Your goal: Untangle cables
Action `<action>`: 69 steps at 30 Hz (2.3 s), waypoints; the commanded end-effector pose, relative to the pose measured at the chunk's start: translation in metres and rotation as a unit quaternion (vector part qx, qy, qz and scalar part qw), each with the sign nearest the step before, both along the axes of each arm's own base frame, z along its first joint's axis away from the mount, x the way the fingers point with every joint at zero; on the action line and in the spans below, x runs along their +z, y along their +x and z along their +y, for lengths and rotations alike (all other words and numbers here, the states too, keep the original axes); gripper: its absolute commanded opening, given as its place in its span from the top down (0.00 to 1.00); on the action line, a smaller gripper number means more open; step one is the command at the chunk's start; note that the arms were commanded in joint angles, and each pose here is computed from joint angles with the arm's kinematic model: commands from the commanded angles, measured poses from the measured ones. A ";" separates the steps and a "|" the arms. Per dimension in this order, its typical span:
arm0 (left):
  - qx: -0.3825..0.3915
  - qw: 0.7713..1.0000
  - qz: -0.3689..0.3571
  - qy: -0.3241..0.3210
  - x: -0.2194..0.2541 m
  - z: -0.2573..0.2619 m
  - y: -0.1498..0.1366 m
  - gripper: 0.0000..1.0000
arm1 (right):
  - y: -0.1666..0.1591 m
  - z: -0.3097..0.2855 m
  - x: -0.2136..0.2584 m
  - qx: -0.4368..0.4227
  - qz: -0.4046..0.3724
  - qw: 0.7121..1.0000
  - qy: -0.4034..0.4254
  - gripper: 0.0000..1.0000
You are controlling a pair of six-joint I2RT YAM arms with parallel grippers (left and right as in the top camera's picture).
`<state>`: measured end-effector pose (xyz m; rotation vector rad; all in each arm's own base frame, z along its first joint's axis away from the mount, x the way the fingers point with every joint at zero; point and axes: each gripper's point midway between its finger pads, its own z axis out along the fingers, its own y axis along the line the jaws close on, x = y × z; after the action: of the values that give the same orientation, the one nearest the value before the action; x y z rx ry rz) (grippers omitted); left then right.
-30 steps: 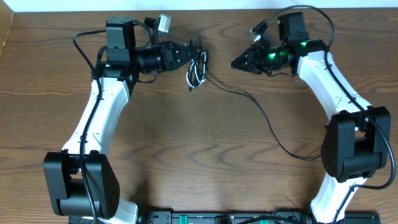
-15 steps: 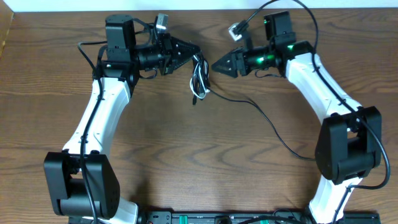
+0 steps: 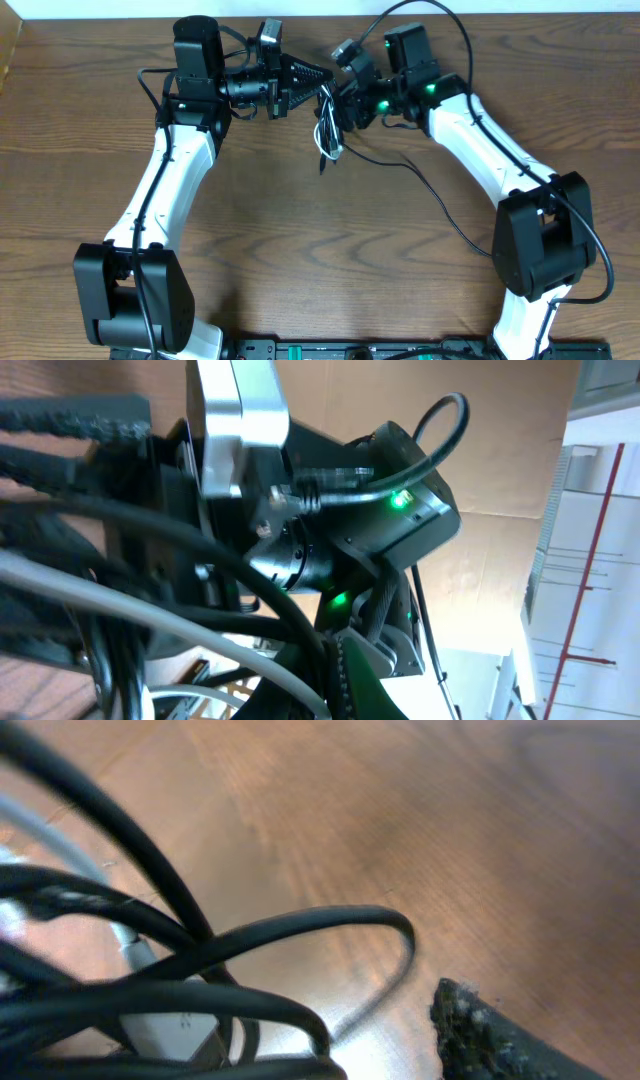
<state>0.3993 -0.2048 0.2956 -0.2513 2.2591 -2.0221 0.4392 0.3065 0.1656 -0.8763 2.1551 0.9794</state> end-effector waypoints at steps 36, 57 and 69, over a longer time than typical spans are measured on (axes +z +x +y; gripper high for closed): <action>0.061 0.909 -0.220 0.347 -0.087 0.017 0.020 0.22 | 0.001 -0.167 -0.078 -0.299 0.262 0.905 -0.150 0.99; 0.113 0.837 -0.261 0.468 -0.111 -0.013 0.039 0.11 | -0.031 -0.113 -0.083 -0.243 0.264 0.914 -0.187 0.99; 0.093 0.843 -0.221 0.481 -0.155 -0.021 0.042 0.23 | -0.044 -0.092 -0.083 -0.218 0.263 0.919 -0.197 0.99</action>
<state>0.4333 -0.2240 0.1395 0.0956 2.4598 -0.5858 0.3957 0.2121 0.0828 -0.2759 2.9004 0.5862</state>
